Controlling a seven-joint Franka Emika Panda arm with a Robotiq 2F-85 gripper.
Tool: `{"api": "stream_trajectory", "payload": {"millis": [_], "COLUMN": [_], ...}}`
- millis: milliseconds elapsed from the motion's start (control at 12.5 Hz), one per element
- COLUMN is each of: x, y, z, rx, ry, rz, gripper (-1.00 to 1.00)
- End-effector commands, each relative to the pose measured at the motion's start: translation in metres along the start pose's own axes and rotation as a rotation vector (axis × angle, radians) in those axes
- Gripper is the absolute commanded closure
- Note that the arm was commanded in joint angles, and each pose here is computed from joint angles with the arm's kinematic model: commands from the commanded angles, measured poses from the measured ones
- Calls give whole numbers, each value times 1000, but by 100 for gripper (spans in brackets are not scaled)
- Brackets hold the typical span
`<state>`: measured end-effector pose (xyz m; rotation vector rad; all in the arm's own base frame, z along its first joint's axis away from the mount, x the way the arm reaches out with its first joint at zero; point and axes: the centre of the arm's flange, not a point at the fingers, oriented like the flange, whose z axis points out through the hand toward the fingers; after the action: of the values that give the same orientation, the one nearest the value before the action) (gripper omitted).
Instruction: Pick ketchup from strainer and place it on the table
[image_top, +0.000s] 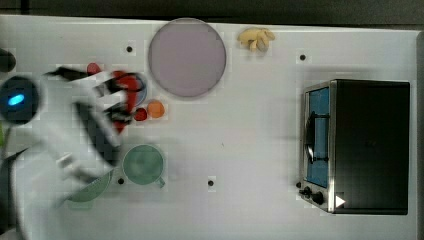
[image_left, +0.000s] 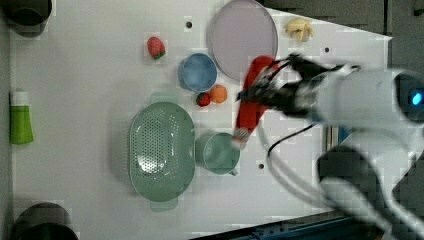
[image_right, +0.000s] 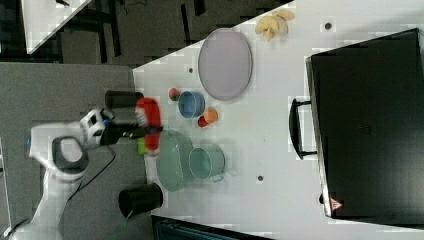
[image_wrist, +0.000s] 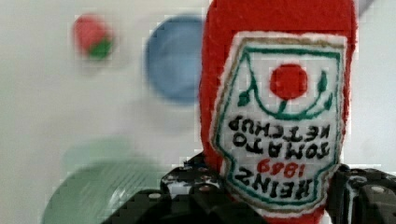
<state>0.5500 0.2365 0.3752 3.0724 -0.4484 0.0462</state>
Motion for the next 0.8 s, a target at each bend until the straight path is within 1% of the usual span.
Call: {"api": "stream_trajectory", "payload": {"millis": [80, 320, 480, 560, 720, 800], "x": [83, 103, 106, 104, 92, 84], "y": [114, 171, 201, 213, 228, 232], "z": [-13, 0, 13, 21, 45, 60], "rx": [-17, -48, -60, -60, -44, -35], "ry": [48, 29, 16, 22, 48, 52], "rz": [124, 52, 7, 4, 15, 16], "gripper": [-21, -21, -21, -21, -21, -21]}}
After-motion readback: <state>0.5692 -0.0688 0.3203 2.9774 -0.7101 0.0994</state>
